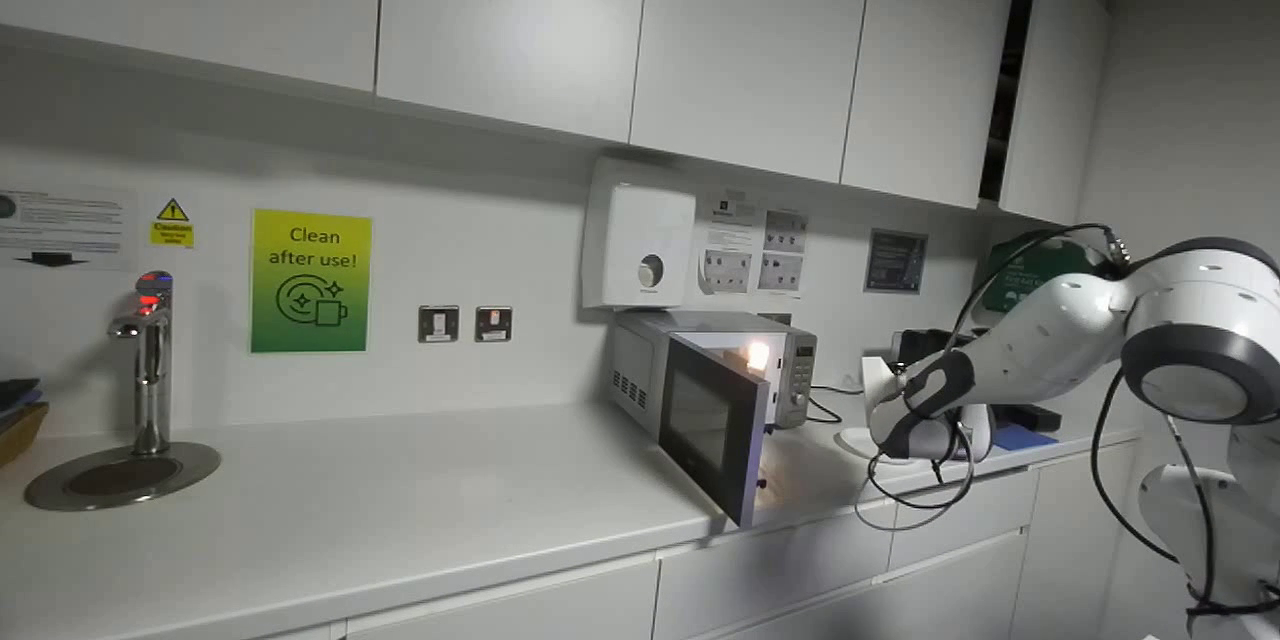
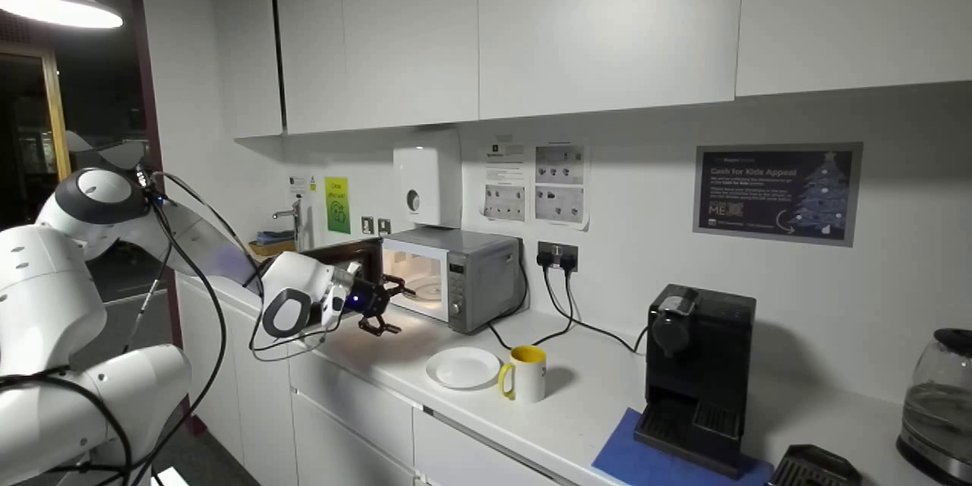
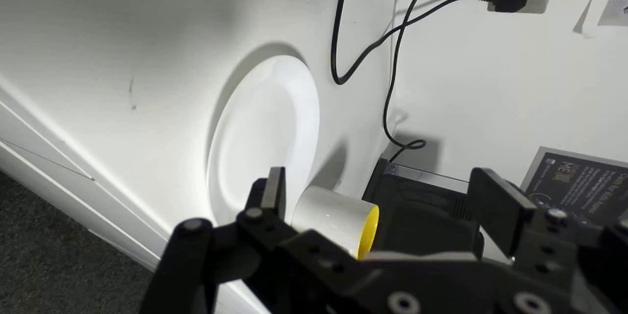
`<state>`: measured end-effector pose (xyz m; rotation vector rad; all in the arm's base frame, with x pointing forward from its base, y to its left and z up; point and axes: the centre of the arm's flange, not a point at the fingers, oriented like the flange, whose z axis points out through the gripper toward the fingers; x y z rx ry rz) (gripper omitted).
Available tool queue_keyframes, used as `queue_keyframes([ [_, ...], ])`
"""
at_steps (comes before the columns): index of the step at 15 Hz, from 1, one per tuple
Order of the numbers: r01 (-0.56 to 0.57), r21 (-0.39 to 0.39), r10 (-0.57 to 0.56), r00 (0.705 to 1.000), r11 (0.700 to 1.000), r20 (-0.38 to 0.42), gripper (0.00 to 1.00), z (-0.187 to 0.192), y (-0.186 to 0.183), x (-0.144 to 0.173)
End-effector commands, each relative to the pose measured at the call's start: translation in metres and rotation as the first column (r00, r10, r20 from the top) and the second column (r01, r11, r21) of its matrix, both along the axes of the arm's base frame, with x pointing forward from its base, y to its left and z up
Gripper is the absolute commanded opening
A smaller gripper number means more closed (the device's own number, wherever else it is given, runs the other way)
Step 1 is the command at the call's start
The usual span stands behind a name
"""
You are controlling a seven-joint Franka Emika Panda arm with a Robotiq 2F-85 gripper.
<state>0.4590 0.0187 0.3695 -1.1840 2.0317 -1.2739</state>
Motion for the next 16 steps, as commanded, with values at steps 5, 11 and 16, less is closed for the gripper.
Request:
queue_keyframes([
  [5,-0.083,0.063,0.089,0.990,0.995,-0.106,1.00,0.042,-0.006,-0.027],
  [11,-0.153,0.061,0.162,0.966,0.986,-0.202,1.00,0.067,-0.007,-0.035],
  [16,-0.204,0.054,0.210,0.916,0.978,-0.341,1.00,0.070,-0.016,-0.042],
])
